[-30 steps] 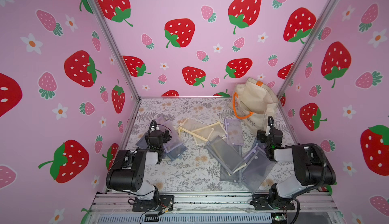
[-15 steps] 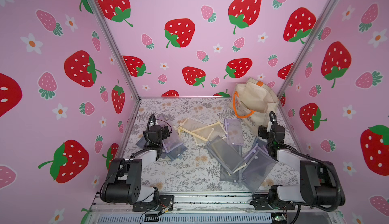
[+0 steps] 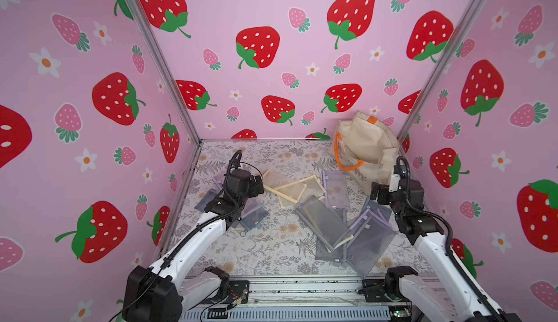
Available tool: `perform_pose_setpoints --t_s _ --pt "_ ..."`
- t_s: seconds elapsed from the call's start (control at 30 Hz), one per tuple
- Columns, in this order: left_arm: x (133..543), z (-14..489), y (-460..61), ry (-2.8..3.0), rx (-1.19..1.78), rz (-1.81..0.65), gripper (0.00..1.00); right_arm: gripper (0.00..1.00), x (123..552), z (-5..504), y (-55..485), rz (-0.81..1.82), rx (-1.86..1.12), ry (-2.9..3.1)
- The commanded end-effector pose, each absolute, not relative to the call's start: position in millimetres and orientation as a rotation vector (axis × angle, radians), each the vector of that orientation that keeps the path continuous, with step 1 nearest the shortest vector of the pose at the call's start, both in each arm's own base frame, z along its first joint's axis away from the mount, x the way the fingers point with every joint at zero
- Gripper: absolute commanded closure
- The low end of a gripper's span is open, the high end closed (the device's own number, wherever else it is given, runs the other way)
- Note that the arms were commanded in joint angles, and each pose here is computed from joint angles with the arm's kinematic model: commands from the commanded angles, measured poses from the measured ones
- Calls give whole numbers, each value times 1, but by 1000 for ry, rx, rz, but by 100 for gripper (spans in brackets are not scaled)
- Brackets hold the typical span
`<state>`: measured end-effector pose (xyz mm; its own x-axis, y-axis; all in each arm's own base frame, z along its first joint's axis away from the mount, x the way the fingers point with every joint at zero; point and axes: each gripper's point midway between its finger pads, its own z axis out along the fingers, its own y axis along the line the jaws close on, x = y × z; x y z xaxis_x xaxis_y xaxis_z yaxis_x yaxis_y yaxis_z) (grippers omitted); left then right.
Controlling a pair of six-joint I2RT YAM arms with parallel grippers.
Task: Put the pencil pouch into the canvas bag
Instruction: Pick up the pencil pouch.
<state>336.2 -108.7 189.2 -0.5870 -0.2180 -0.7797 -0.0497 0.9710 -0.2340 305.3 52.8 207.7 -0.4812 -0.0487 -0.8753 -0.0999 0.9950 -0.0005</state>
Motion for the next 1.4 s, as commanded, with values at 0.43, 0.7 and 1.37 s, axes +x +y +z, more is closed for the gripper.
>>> perform_pose_setpoints --t_s 0.43,0.7,1.37 --pt "212 107 -293 2447 40 -897 2 1 234 116 206 650 -736 2540" --pt "223 80 -313 2441 -70 -992 12 8 237 81 225 712 -775 2591" --pt "254 61 -325 2391 -178 -1061 45 41 211 57 250 854 -806 2583"
